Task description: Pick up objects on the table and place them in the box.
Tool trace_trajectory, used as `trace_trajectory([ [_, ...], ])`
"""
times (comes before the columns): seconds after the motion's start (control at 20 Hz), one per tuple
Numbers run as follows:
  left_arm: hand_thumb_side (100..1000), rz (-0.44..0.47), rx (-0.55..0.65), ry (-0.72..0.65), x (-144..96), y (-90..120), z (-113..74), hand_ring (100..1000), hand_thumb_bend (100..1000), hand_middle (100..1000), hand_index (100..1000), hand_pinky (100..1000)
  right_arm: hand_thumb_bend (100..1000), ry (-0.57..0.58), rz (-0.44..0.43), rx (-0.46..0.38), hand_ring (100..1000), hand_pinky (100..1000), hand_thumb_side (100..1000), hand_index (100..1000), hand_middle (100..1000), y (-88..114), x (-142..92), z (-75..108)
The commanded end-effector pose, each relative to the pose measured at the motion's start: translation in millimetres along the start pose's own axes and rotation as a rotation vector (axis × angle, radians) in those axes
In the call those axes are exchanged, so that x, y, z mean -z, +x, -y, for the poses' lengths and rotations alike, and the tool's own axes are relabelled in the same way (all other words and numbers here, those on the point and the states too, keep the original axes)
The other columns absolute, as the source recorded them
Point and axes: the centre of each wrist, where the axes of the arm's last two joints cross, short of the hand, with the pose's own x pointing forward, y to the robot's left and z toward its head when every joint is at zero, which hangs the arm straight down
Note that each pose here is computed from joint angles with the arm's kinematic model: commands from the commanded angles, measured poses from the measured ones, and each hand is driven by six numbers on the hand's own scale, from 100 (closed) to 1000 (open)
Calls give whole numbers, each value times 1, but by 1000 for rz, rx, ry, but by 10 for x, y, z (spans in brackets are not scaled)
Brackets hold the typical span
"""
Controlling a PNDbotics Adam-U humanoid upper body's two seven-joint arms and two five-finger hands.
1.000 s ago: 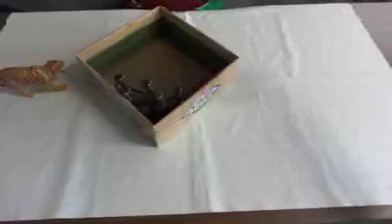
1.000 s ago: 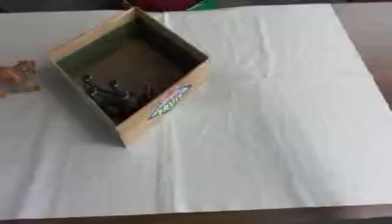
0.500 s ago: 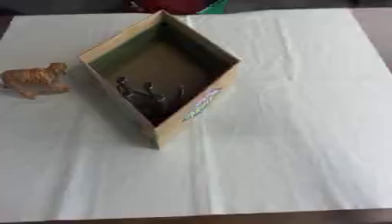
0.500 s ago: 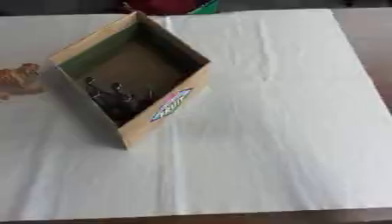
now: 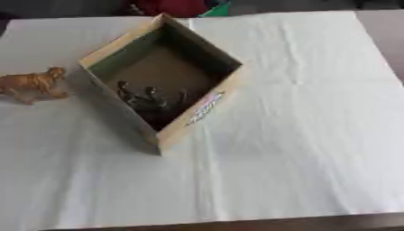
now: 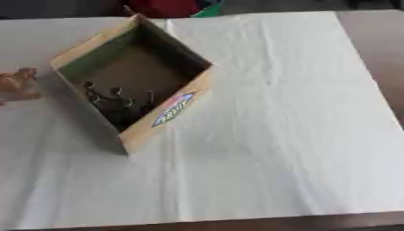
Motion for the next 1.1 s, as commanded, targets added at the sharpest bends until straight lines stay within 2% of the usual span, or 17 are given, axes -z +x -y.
trace_trajectory([
  [0.05, 1000, 32, 90, -79, 25, -181, -60, 869, 967, 856, 969, 673, 100, -26, 38, 11, 972, 729, 988, 809, 727, 86, 82, 83],
  [0.2, 1000, 38, 120, -127, 51, -293, -23, 869, 967, 856, 969, 673, 100, -62, 45, 48, 972, 729, 988, 809, 727, 83, 71, 76],
  [0.25, 958, 41, 128, -145, 53, -324, -10, 895, 940, 891, 988, 684, 100, -74, 46, 60, 979, 727, 985, 805, 720, 82, 67, 74],
  [0.45, 923, 74, 150, -287, -46, -393, 219, 911, 916, 908, 997, 696, 100, -126, 48, 116, 981, 726, 985, 803, 716, 78, 58, 50],
  [0.65, 833, 125, 167, -377, -54, -396, 341, 921, 863, 924, 1000, 707, 100, -170, 41, 151, 987, 725, 987, 801, 711, 71, 40, 31],
  [1.0, 832, 161, 231, -438, 99, -468, 265, 937, 844, 934, 1000, 715, 100, -220, 19, 136, 999, 725, 988, 796, 701, 58, 13, -67],
  [1.05, 835, 164, 242, -439, 134, -463, 246, 936, 827, 932, 1000, 714, 100, -227, 16, 131, 999, 724, 987, 794, 699, 57, 10, -79],
  [1.1, 895, 167, 252, -440, 171, -454, 227, 937, 739, 932, 1000, 714, 100, -233, 13, 126, 1000, 724, 988, 794, 698, 56, 6, -91],
])
